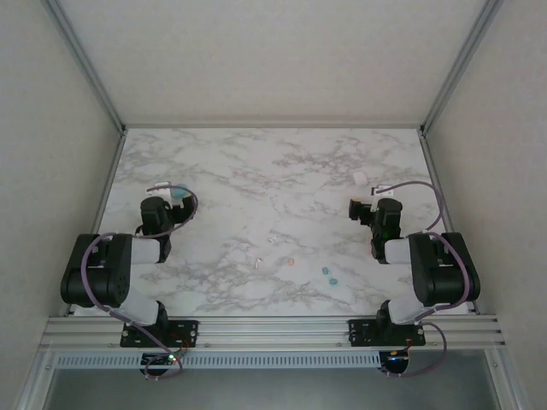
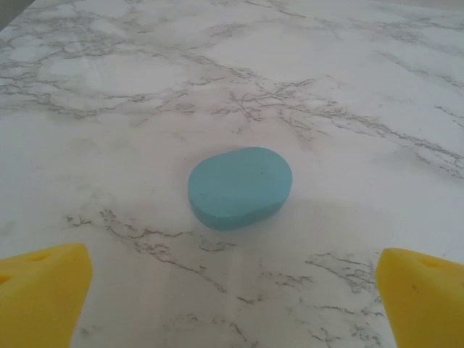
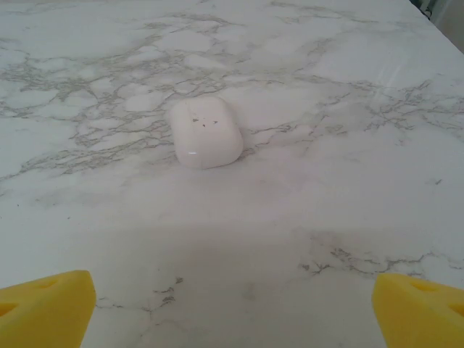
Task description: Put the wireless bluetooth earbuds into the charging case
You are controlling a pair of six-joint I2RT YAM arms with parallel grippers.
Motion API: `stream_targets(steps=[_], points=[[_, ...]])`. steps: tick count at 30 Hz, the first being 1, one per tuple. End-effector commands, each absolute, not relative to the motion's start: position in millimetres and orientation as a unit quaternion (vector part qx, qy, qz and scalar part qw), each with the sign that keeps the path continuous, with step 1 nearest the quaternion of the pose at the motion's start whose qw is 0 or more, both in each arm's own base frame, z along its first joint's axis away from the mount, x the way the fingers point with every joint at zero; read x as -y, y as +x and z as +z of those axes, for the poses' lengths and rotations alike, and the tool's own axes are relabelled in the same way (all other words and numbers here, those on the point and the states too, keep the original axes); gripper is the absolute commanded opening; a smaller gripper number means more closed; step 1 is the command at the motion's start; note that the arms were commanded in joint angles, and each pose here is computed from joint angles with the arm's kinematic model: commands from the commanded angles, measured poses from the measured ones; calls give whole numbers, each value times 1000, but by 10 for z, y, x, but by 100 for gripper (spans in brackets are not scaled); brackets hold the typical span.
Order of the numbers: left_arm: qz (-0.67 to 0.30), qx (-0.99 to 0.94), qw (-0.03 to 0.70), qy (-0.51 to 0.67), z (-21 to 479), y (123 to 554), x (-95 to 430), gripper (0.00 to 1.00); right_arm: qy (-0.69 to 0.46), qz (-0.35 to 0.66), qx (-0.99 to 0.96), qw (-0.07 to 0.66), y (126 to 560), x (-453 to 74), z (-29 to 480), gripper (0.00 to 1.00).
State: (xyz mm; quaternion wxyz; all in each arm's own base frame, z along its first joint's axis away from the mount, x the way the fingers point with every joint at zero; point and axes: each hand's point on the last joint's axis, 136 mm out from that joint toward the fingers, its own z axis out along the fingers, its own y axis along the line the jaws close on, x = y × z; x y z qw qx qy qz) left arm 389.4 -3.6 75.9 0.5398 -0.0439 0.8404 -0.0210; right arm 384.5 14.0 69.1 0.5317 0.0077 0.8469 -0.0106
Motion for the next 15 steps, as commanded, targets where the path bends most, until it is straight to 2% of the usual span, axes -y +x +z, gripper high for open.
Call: stream_targets(steps=[1, 15], points=[[-27, -827, 560, -49, 902, 3979, 26, 100, 11, -5, -834, 552, 3932, -149, 833, 99], [-27, -827, 560, -49, 901, 3978, 26, 100, 11, -4, -834, 551, 3930, -149, 826, 99]])
